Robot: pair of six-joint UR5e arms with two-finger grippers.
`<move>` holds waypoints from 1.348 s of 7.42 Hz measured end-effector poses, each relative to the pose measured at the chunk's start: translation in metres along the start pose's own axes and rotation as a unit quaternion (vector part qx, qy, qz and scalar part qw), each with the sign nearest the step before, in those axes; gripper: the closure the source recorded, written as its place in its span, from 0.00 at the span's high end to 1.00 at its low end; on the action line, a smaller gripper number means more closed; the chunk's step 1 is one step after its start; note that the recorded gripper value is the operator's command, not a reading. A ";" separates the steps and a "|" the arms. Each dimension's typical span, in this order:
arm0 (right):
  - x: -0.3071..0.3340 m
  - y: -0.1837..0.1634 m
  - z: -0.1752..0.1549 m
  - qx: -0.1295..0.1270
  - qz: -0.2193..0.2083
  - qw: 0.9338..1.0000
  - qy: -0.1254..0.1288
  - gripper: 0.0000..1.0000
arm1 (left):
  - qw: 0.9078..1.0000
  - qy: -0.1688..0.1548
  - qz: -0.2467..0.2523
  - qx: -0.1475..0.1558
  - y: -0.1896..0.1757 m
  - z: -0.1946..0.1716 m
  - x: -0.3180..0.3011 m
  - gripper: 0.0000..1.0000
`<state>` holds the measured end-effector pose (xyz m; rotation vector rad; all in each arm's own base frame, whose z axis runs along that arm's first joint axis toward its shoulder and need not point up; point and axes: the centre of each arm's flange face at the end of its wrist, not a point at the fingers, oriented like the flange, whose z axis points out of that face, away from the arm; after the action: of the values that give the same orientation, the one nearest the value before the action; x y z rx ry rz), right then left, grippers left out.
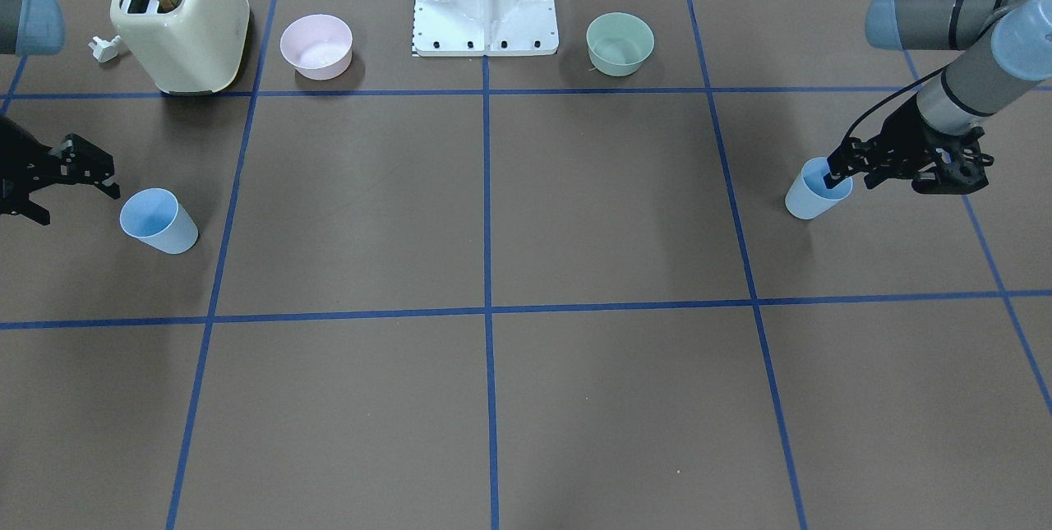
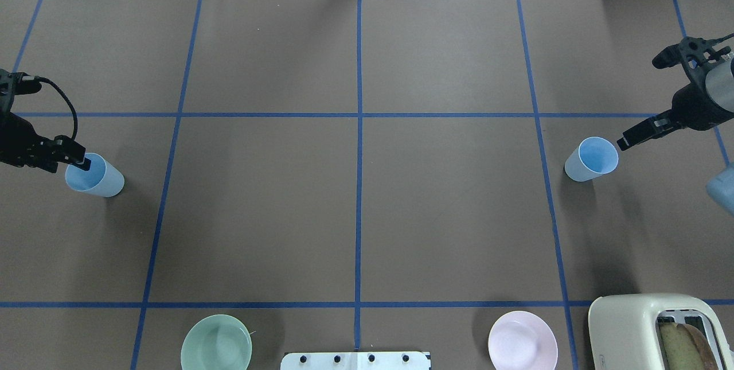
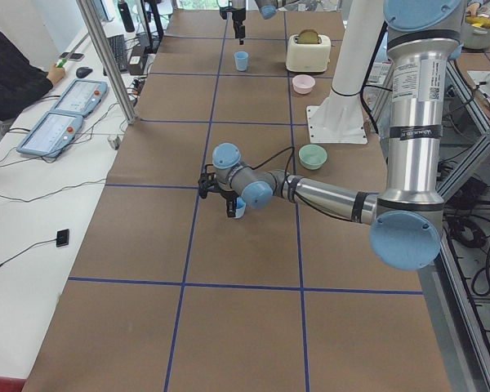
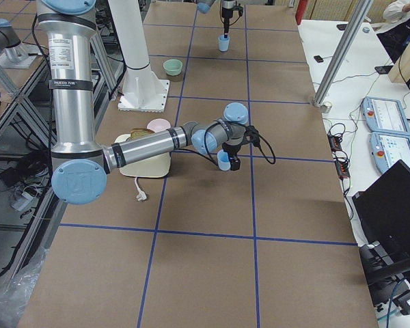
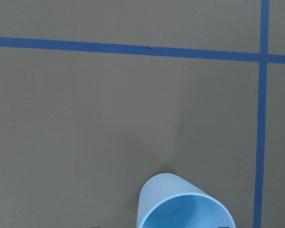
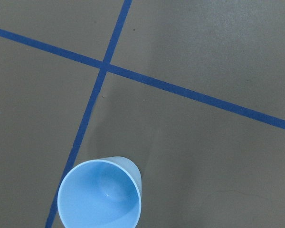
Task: Stack blue cups with both arms
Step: 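Lower the left gripper onto its light blue cup while the right lowers onto the other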
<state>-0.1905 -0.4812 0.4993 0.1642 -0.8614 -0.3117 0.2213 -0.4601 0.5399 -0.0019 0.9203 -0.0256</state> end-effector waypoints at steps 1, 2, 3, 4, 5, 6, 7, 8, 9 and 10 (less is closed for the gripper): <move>-0.003 0.000 0.003 -0.002 -0.002 1.000 0.000 0.99 | 1.000 0.003 0.002 0.001 -0.001 0.005 -0.005 0.26; -0.006 0.000 0.005 -0.004 -0.004 1.000 0.000 0.99 | 1.000 0.007 0.003 0.001 0.000 0.007 -0.006 0.19; -0.008 0.000 0.007 -0.005 -0.006 1.000 -0.001 0.99 | 1.000 0.010 0.005 0.001 0.000 0.006 -0.005 0.17; -0.010 0.000 0.008 -0.007 -0.007 1.000 -0.002 0.99 | 1.000 0.011 0.006 0.001 0.000 0.006 -0.004 0.11; -0.011 0.001 0.010 -0.008 -0.009 1.000 -0.002 0.99 | 1.000 0.013 0.008 0.001 0.001 0.005 -0.002 0.00; -0.013 0.001 0.011 -0.008 -0.010 1.000 -0.001 0.99 | 1.000 0.014 0.009 0.002 0.002 0.002 -0.001 0.00; -0.013 0.001 0.013 -0.009 -0.012 1.000 0.000 0.95 | 1.000 0.018 0.012 0.001 0.005 -0.002 0.003 0.00; -0.015 0.001 0.016 -0.010 -0.015 1.000 0.002 0.93 | 1.000 0.025 0.011 -0.002 0.007 -0.008 0.010 0.00; -0.018 0.001 0.020 -0.012 -0.019 1.000 0.007 0.93 | 1.000 0.030 0.005 -0.007 0.008 -0.018 0.023 0.00; -0.021 0.001 0.025 -0.014 -0.022 1.000 0.012 0.91 | 0.999 0.030 -0.006 -0.011 0.008 -0.033 0.042 0.00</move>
<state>-0.2225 -0.4733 0.5006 0.1618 -0.8304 -0.3627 0.2212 -0.4525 0.4863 -0.0277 0.9800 -0.0257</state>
